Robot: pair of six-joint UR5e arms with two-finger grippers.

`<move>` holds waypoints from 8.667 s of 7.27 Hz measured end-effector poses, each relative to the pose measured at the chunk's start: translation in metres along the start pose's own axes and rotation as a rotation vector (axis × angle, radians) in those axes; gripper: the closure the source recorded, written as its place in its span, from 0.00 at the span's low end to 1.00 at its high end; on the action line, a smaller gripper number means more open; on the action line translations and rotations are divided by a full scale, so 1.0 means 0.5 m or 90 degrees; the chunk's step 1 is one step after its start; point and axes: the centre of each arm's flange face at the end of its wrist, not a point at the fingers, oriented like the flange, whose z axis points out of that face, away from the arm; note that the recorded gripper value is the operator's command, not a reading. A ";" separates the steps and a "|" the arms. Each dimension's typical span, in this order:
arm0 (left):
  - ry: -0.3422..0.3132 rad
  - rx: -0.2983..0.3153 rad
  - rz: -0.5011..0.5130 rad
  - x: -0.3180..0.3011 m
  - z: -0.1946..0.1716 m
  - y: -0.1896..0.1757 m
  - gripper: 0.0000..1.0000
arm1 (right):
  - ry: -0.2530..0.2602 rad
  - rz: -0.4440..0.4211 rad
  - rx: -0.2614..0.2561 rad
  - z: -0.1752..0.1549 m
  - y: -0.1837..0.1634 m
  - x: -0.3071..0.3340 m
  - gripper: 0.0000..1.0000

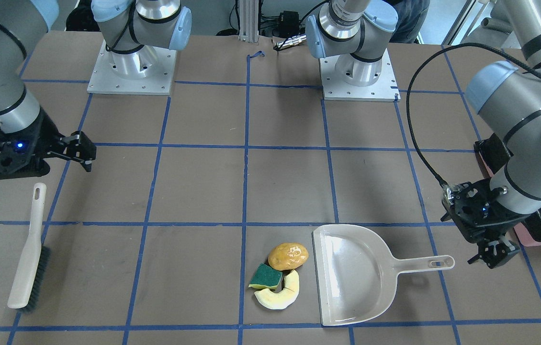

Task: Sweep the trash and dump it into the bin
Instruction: 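Lower the left gripper to the dustpan handle while the right descends to the brush, then close the left gripper on the dustpan handle while the right gripper grasps the brush handle, then lift the white brush with the right gripper and carry it toward the dustpan, then sweep the potato, ring and sponge into the dustpan with the right-held brush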

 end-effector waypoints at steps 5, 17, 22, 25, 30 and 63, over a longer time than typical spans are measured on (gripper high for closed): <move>0.076 0.001 0.063 -0.045 0.104 0.016 0.00 | -0.010 -0.004 -0.024 0.186 -0.043 0.166 0.03; 0.100 -0.006 0.044 -0.044 0.175 -0.039 0.52 | -0.024 0.048 -0.115 0.233 0.010 0.169 0.78; 0.101 -0.007 0.044 -0.043 0.174 -0.041 1.00 | -0.027 0.048 -0.114 0.224 0.009 0.169 1.00; 0.085 -0.016 0.052 -0.048 0.168 -0.054 1.00 | -0.009 0.045 -0.113 0.139 -0.010 0.066 1.00; 0.080 -0.045 0.066 -0.048 0.168 -0.074 1.00 | 0.065 0.093 -0.110 0.070 -0.035 -0.441 1.00; 0.080 -0.032 0.066 -0.046 0.171 -0.070 1.00 | -0.094 0.267 -0.173 -0.018 -0.051 -1.152 1.00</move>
